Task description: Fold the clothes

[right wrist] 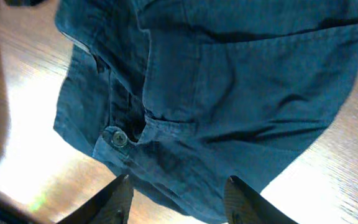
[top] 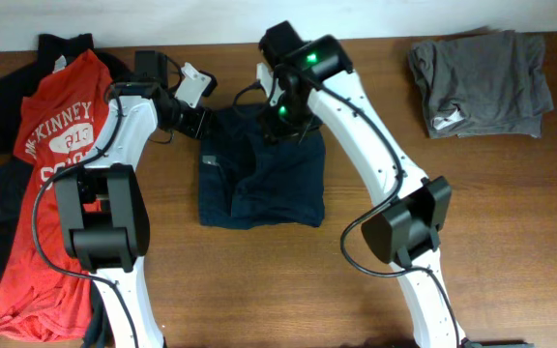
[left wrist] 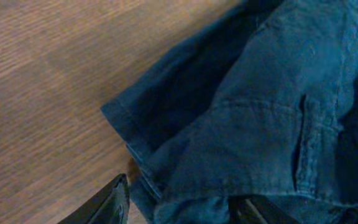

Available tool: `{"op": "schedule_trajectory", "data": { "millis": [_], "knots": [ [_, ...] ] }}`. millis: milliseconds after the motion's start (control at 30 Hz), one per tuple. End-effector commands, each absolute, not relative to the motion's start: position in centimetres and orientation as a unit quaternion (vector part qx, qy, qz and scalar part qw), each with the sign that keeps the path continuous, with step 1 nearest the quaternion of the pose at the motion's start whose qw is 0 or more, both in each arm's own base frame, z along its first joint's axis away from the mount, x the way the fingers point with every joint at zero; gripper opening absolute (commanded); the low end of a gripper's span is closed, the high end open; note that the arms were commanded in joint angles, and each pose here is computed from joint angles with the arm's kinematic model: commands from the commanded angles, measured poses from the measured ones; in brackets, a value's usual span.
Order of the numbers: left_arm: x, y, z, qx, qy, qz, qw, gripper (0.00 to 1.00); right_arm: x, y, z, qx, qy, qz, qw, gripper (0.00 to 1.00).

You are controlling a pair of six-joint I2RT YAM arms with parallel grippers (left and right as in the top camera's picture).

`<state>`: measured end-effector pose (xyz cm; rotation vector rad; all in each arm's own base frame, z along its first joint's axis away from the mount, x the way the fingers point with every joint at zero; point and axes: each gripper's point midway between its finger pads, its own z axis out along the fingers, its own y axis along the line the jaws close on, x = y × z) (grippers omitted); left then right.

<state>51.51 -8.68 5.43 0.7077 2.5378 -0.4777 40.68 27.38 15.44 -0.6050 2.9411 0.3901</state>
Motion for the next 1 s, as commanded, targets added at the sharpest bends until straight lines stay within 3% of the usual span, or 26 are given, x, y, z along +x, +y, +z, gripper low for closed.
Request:
{"op": "schedule_trajectory", "data": {
  "millis": [0, 300, 400, 967],
  "knots": [
    [52.1, -8.7, 5.8, 0.244, 0.924, -0.177, 0.235, 0.51, 39.4, 28.6, 13.4, -0.187, 0.977, 0.096, 0.044, 0.5],
    [51.9, -9.1, 4.4, 0.242, 0.927, -0.181, 0.221, 0.45, 38.1, 31.9, 9.5, -0.112, 0.99, 0.04, 0.072, 0.48],
    [51.9, -9.0, 4.3, 0.242, 0.927, -0.181, 0.22, 0.43, 37.7, 32.9, 8.8, -0.094, 0.991, 0.029, 0.087, 0.42],
    [52.2, -9.0, 4.4, 0.242, 0.926, -0.18, 0.227, 0.42, 37.0, 32.9, 5.0, -0.015, 0.995, -0.007, 0.102, 0.43]
  ]
}}
